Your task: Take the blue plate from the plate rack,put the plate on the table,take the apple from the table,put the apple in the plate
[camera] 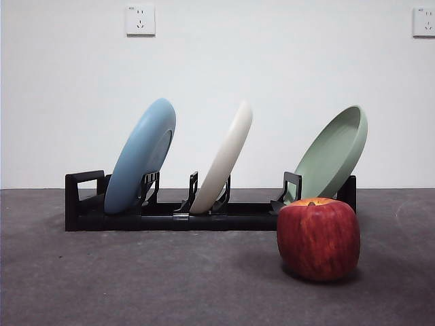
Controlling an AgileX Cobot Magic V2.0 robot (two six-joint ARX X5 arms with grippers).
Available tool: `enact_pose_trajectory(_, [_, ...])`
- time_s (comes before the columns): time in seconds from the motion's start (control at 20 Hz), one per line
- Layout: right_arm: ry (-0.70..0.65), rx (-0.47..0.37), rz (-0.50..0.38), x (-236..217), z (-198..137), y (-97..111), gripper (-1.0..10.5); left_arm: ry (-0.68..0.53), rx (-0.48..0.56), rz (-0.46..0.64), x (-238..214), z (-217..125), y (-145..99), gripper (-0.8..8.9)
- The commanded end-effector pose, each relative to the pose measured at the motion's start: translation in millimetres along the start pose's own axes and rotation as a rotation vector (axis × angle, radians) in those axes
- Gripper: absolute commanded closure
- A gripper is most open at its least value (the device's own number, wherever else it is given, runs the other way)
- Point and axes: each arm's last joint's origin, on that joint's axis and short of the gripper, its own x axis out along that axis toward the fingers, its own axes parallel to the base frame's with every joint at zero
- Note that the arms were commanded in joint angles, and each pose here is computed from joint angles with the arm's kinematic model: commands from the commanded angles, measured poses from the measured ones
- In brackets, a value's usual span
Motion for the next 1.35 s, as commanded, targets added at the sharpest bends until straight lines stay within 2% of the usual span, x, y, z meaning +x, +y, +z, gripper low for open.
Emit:
enact_pose_trajectory(0.05, [0.019,0.180,0.001,1,-4,0,9.5,0.006,-0.029,-0.002,1,-4,0,8.20])
enact_pose_trajectory(0.15, [0.020,0.271,0.001,0,0,0,9.6,-0.004,-0.074,-0.005,0,1,0,8.20])
enact_pose_trajectory(0.25, [0.031,0.323,-0.002,-4,12,2,9.6,-0.021,-0.115,-0.009,-5,14,-2,8.20])
enact_pose_trajectory(0.55, [0.073,0.347,-0.012,-13,79,8,9.6,-0.045,-0.128,-0.091,-14,78,-11,8.19])
enact_pose_trajectory(0.75, [0.149,0.270,0.014,-6,128,11,9.6,0.069,-0.123,-0.157,0,122,-18,8.19])
enact_pose_trajectory(0.85, [0.200,0.225,0.043,-1,149,13,9.5,0.147,-0.077,-0.205,12,140,-22,8.19])
enact_pose_trajectory(0.95, [0.255,0.168,0.106,7,169,15,9.5,0.234,-0.039,-0.262,27,156,-26,8.18])
enact_pose_trajectory(1.2, [0.322,0.142,0.204,21,189,17,9.4,0.358,-0.027,-0.336,47,175,-30,8.12])
enact_pose_trajectory(1.25, [0.331,0.144,0.212,25,191,17,9.2,0.381,-0.031,-0.351,51,178,-31,7.98])
enact_pose_trajectory(1.35, [0.340,0.148,0.220,29,193,17,8.1,0.403,-0.039,-0.370,57,181,-32,7.04])
